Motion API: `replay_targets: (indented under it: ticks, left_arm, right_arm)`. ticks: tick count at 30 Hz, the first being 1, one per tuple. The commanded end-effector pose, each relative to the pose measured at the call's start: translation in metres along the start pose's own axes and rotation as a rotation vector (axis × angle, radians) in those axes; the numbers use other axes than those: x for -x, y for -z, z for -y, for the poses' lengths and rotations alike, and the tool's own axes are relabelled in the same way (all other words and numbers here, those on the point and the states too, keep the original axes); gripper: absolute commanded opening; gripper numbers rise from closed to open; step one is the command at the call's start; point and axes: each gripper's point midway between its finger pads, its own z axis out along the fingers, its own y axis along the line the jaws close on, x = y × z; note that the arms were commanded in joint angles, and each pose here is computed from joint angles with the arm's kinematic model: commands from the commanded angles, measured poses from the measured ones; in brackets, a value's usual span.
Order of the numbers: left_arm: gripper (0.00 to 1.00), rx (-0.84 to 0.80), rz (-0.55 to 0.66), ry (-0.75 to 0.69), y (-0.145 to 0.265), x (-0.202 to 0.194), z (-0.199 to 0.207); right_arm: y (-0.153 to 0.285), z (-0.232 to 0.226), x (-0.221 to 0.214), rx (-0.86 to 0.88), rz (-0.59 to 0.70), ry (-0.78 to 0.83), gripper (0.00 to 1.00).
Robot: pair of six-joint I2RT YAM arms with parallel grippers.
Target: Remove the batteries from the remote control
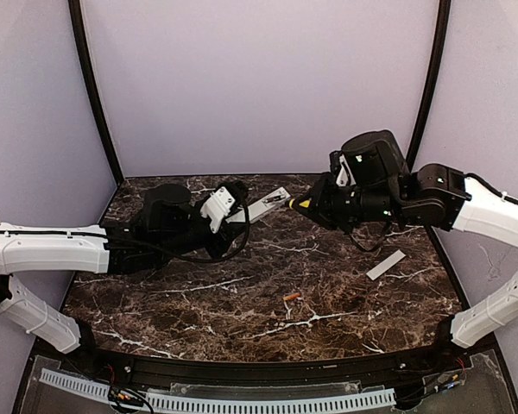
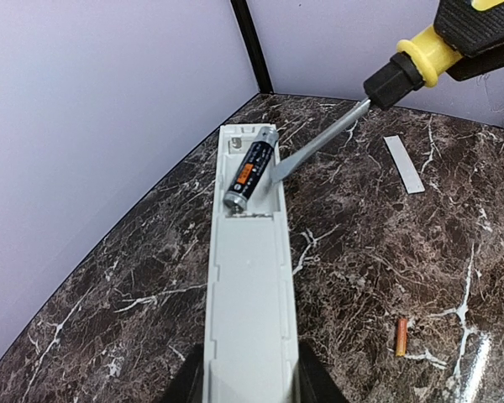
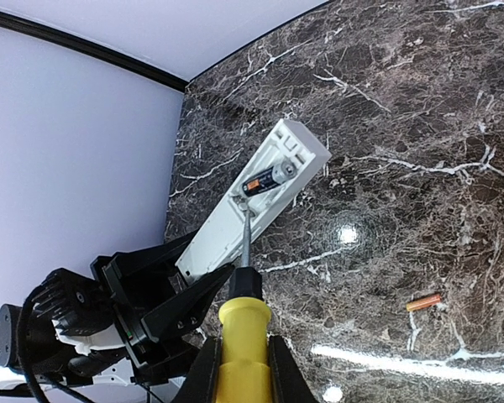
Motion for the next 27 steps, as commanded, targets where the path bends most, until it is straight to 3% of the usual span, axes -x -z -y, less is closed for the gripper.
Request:
replay_targets:
  ticks: [1, 27]
  left_arm:
    - [0.00, -0.021, 0.052, -0.009, 0.010, 0.014, 0.004]
    - [0.00, -0.067, 0.056, -0.044, 0.013, 0.016, 0.020]
  right_arm:
    - [0.005, 0.001, 0.013, 0.016, 0.059, -0.028, 0.00]
    - [0.003, 0.031, 0.009, -0.055, 0.061, -0.068, 0.00]
